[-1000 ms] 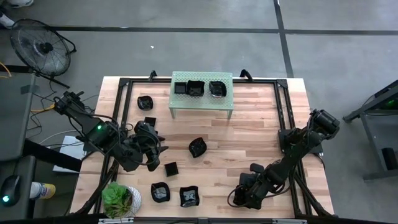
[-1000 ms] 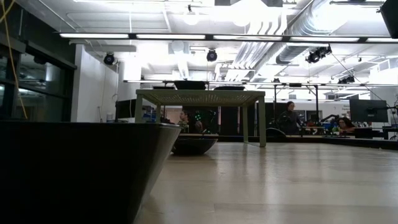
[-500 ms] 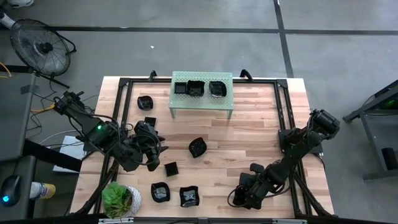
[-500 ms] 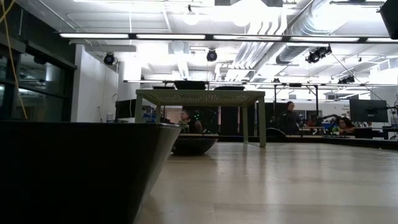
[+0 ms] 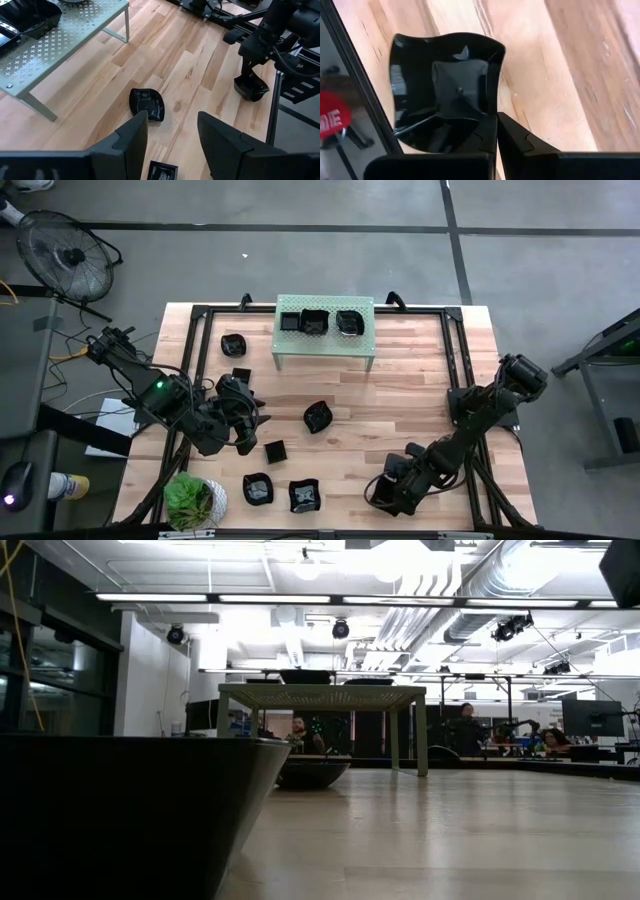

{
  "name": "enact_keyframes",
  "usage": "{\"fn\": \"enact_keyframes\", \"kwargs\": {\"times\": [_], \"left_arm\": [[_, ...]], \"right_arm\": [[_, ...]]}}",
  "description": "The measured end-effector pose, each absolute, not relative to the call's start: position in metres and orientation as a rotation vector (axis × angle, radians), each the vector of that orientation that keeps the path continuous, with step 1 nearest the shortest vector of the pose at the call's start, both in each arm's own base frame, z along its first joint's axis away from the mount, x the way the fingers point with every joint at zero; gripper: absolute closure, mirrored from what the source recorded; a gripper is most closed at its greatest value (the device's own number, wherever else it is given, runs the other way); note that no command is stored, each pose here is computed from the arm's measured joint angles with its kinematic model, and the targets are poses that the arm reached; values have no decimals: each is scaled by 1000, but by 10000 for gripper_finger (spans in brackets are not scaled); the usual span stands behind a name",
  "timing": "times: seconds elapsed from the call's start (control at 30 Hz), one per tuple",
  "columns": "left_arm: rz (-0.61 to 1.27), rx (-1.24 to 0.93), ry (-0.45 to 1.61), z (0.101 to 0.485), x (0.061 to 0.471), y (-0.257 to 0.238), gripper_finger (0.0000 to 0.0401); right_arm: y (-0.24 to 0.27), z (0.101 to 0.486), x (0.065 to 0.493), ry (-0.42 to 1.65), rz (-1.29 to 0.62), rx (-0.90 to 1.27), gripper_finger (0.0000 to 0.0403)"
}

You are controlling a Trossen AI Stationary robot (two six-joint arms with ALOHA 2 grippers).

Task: Pick & Place Mini shaped plates
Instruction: Stack the wave square shaped plate on top of the wave square shaped plate on the shelf

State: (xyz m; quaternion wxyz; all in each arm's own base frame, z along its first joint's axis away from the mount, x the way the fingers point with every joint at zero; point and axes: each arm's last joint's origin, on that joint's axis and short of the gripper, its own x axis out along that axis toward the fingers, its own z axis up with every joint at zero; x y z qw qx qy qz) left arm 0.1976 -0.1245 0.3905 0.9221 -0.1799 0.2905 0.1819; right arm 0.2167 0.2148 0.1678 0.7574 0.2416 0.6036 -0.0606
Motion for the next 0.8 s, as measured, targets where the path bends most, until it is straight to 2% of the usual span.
{"fn": "enact_keyframes", "kwargs": {"times": [0.8], "left_arm": [[369, -372, 602, 390, 198, -125, 232]], "right_arm": [[181, 223, 206, 1042, -334, 711, 403]]}}
